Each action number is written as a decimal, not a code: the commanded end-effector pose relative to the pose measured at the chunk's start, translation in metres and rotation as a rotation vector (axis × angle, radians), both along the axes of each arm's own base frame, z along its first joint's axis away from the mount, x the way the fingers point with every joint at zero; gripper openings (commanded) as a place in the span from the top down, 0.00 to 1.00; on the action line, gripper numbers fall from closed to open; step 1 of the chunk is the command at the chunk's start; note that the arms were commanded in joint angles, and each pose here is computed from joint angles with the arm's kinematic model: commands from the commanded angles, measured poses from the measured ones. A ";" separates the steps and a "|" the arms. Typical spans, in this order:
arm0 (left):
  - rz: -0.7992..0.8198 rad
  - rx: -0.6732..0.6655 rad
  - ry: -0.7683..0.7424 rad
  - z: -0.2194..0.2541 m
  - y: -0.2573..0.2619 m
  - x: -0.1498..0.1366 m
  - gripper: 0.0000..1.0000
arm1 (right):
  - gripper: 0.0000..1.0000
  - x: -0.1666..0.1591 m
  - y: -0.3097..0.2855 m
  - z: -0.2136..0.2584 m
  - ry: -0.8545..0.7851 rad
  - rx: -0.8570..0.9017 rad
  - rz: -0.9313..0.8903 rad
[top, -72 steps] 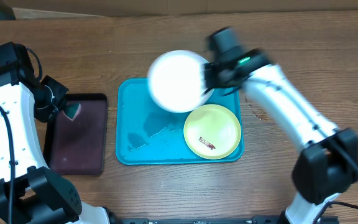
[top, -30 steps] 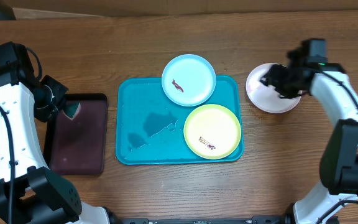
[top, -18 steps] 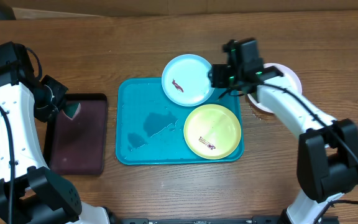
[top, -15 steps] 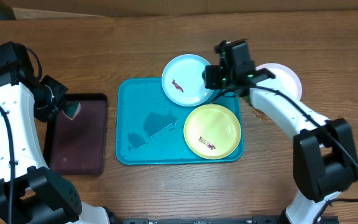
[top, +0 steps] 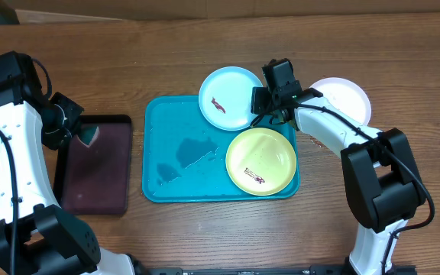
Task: Clean dirty plates on tray and stack at the side
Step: 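Move the right gripper back to the light-blue plate's rim, then grip the light-blue plate rim and drag it toward the tray center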
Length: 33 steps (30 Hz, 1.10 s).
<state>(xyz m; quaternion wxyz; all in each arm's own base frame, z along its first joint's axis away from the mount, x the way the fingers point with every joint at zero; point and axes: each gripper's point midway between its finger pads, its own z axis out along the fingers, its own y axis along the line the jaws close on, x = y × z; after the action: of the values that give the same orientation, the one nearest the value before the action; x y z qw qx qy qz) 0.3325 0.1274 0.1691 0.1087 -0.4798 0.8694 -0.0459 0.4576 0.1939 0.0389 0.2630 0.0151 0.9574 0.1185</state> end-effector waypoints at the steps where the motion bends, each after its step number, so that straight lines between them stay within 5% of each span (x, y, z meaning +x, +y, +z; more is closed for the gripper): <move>1: -0.027 -0.001 0.007 -0.004 -0.002 0.001 0.96 | 0.51 0.001 -0.001 -0.008 0.008 -0.007 -0.013; 5: -0.027 -0.001 0.007 -0.004 -0.002 0.001 0.96 | 0.53 -0.003 0.000 -0.022 0.042 -0.006 -0.004; 12: -0.027 -0.002 0.010 -0.004 -0.003 0.001 0.96 | 0.78 -0.011 0.020 -0.021 0.079 0.091 0.063; 18: -0.026 -0.002 0.010 -0.004 -0.003 0.001 0.96 | 0.87 -0.028 0.043 -0.021 0.132 0.160 0.136; 28: -0.026 -0.001 0.007 -0.004 -0.002 0.001 0.96 | 0.87 -0.083 0.109 -0.008 0.260 0.247 0.329; 33: -0.026 0.000 0.007 -0.004 -0.002 0.002 0.96 | 0.69 -0.099 0.140 0.024 0.255 0.243 0.402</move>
<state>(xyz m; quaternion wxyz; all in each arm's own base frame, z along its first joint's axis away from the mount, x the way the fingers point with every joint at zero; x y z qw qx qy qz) 0.3326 0.1275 0.1691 0.1088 -0.4799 0.8693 -0.0460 0.3556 0.3081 0.0284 0.0875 -0.1062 0.9581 0.2511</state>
